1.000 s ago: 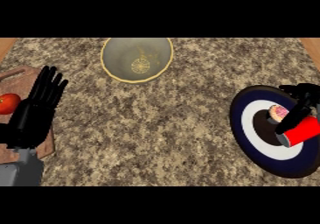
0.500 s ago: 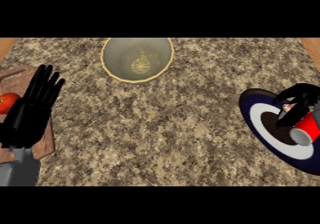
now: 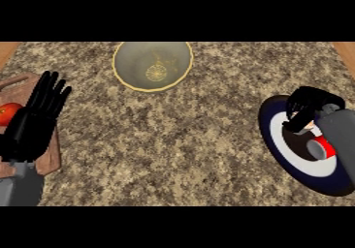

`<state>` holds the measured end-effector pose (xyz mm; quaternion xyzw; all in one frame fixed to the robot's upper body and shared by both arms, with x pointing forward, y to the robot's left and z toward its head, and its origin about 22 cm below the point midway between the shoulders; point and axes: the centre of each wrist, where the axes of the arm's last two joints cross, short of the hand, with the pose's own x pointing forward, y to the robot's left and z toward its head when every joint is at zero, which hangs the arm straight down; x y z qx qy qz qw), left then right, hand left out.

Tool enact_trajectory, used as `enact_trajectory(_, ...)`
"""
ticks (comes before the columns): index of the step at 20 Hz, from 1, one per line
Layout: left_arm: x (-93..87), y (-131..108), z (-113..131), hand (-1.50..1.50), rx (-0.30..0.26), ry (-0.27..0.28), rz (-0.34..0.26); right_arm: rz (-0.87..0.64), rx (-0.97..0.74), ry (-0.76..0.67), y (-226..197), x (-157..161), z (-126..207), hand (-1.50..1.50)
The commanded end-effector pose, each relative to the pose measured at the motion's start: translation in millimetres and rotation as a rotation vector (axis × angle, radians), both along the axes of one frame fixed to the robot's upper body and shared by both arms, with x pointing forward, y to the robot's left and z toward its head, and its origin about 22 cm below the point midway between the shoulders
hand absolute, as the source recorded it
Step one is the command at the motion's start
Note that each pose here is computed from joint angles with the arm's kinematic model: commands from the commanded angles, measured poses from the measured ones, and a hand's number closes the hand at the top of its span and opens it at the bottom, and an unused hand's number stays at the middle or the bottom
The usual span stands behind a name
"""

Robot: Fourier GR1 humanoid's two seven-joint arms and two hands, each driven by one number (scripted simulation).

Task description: Pick the cupcake from the plate and place it in the bowl

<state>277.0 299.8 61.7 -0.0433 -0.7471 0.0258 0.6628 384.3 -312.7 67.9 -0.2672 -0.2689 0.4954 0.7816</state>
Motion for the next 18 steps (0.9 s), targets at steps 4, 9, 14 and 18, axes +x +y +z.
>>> enact_trajectory(4,9.7,-25.7,3.9,0.00,-0.008,-0.005,-0.115,0.643,0.120,-0.277,251.4,-20.2,38.9,1.50)
enact_trajectory(9,11.9,-31.1,5.0,0.00,0.001,-0.004,-0.112,0.732,0.046,-0.399,319.4,-60.6,31.6,1.50)
enact_trajectory(14,11.0,-14.5,7.8,0.00,0.010,-0.003,-0.064,0.652,0.057,-0.575,353.9,-89.6,77.7,1.50)
enact_trajectory(18,9.0,-16.1,-1.6,0.00,-0.001,-0.001,-0.029,0.546,0.031,-0.751,371.7,-107.2,117.9,1.50)
